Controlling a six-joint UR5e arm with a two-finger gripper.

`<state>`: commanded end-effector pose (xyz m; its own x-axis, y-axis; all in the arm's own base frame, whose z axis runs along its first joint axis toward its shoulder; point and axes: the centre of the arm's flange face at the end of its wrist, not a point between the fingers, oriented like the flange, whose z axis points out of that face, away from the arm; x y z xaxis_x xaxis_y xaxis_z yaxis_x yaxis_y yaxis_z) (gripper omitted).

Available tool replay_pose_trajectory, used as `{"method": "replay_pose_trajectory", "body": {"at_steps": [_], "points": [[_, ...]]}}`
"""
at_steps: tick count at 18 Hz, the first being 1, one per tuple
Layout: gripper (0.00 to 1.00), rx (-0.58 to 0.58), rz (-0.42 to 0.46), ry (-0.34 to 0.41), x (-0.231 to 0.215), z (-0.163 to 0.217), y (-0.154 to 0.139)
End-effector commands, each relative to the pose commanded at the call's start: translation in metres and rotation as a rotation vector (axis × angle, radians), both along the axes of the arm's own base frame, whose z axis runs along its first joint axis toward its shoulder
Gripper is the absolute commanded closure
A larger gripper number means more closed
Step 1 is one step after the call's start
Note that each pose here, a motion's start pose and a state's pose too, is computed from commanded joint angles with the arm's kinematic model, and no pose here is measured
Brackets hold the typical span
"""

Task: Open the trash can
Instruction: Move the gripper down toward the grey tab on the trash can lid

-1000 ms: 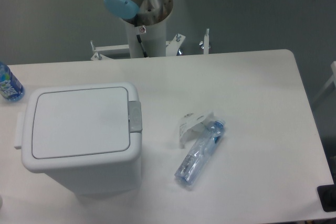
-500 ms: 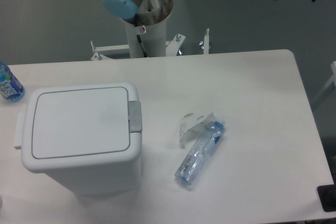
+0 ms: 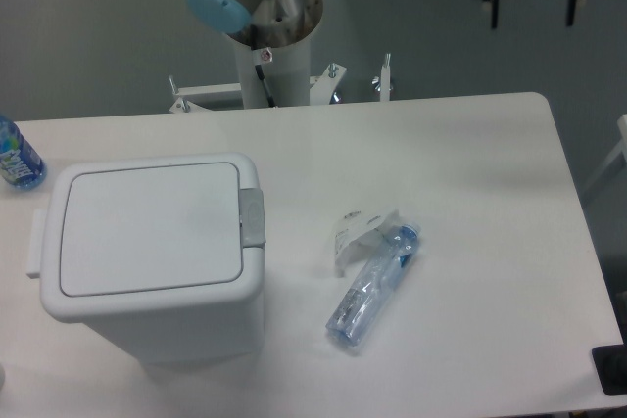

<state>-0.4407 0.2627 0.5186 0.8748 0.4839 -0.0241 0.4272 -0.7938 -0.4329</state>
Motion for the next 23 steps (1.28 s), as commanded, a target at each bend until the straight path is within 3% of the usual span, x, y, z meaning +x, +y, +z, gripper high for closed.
{"method": "replay_pose_trajectory", "body": {"at_steps": [4, 10, 17, 23], "points": [[0.00, 0.049, 0.079, -0.080, 0.018, -0.014, 0.060], [0.00, 0.170, 0.210, -0.125, 0.039, -0.018, 0.133], [0.00, 0.220, 0.181, -0.171, 0.073, -0.017, 0.201], [0.00, 0.225, 0.176, -0.203, 0.098, -0.017, 0.220]]}}
